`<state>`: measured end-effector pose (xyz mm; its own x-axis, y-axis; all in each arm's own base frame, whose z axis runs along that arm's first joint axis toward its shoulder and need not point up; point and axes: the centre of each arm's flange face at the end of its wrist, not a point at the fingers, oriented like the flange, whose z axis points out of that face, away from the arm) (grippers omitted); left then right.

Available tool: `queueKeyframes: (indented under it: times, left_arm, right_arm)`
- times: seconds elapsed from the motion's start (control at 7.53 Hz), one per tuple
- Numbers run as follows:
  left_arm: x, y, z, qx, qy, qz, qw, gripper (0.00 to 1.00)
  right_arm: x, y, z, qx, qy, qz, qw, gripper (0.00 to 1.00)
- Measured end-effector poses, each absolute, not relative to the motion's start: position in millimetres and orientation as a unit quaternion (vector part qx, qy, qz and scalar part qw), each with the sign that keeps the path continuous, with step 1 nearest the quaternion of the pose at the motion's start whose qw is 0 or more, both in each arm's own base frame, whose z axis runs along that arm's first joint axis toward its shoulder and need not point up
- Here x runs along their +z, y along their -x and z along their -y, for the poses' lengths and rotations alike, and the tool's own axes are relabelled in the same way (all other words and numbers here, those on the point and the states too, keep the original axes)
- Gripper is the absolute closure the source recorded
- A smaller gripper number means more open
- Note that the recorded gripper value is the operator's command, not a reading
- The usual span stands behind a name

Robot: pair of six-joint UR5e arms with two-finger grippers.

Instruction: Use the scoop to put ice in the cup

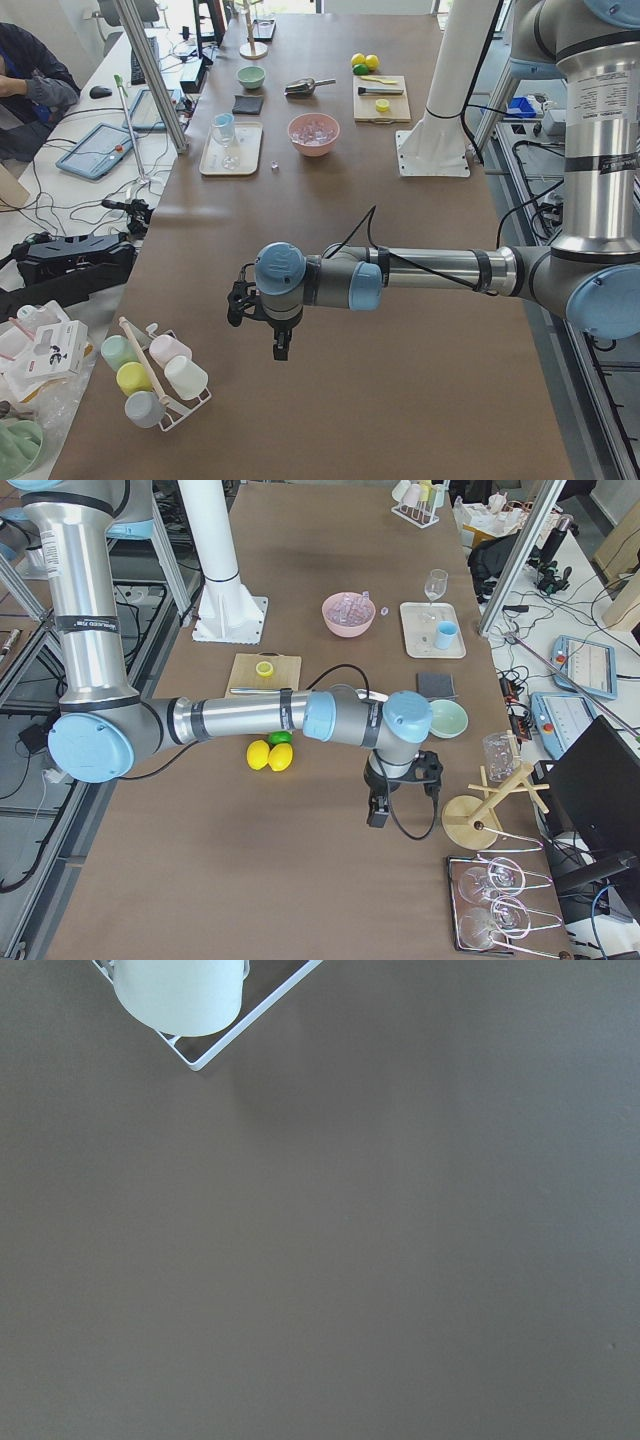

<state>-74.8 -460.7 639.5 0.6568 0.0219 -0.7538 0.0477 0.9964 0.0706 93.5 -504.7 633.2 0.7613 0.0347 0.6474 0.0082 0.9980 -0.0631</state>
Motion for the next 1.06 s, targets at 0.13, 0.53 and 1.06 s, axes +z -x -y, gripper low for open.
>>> queueKeyframes:
  times: [0.13,0.53,1.06]
  left_arm:
    - [639,75,460,-0.008,-0.043,-0.414,0.909,0.02]
    - [640,76,461,-0.008,-0.043,-0.414,0.909,0.02]
    - [640,76,460,-0.009,-0.042,-0.415,0.909,0.02]
  right_arm:
    - [654,-95,487,0.007,0.026,0.350,0.936,0.00]
    - [664,-97,468,0.003,0.015,0.346,0.938,0.00]
    - [653,-97,473,-0.001,0.004,0.344,0.939,0.00]
